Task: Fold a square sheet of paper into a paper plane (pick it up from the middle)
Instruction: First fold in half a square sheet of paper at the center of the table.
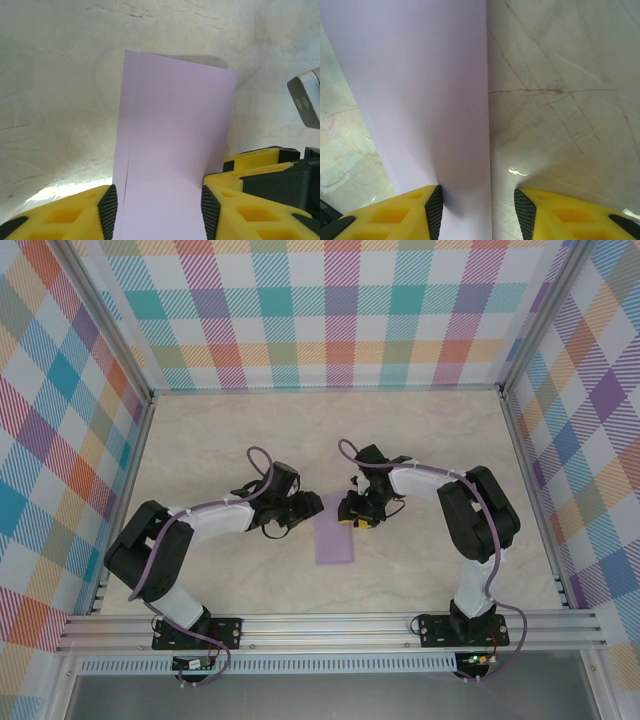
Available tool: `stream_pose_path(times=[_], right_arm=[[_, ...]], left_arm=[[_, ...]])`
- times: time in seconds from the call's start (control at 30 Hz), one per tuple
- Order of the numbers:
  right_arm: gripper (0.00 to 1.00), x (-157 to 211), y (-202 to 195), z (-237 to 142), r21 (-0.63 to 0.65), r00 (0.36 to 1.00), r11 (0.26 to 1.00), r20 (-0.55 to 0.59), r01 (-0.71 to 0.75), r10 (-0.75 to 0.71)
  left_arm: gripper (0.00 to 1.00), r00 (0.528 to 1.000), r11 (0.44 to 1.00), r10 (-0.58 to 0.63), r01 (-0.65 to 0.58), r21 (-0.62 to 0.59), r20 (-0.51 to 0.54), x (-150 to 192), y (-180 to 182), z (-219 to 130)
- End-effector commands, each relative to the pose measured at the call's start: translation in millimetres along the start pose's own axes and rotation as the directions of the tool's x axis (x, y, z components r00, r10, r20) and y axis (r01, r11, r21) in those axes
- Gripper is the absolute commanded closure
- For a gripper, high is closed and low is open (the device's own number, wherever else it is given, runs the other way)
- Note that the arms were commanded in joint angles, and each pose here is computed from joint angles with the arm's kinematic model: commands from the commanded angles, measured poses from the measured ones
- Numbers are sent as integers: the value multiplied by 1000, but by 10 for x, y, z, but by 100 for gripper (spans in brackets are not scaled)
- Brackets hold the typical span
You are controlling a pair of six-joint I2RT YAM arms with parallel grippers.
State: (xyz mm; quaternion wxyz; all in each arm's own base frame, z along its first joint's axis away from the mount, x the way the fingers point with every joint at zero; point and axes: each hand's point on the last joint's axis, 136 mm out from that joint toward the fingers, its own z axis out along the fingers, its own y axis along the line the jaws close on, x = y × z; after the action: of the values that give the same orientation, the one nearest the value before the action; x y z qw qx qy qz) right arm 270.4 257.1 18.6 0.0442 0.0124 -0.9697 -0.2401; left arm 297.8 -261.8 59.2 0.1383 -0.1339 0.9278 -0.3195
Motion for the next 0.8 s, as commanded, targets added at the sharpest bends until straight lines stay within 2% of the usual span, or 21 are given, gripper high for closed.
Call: stream_pose_path(times=[0.0,0.27,0.77], right_arm=[[52,85,-403,267,165,999,986,-34,-19,25],[48,105,-498,357,245,999,969,-43,-4,15],[46,131,-696,515,328,996,943,-56,-54,76]], left_arm=[[46,1000,1000,-1,1,-5,14,-61,-47,-85],[45,999,999,-28,28,25,-15,-47,-95,-1],[52,999,1000,-22,23,16,-37,-21,-60,67]])
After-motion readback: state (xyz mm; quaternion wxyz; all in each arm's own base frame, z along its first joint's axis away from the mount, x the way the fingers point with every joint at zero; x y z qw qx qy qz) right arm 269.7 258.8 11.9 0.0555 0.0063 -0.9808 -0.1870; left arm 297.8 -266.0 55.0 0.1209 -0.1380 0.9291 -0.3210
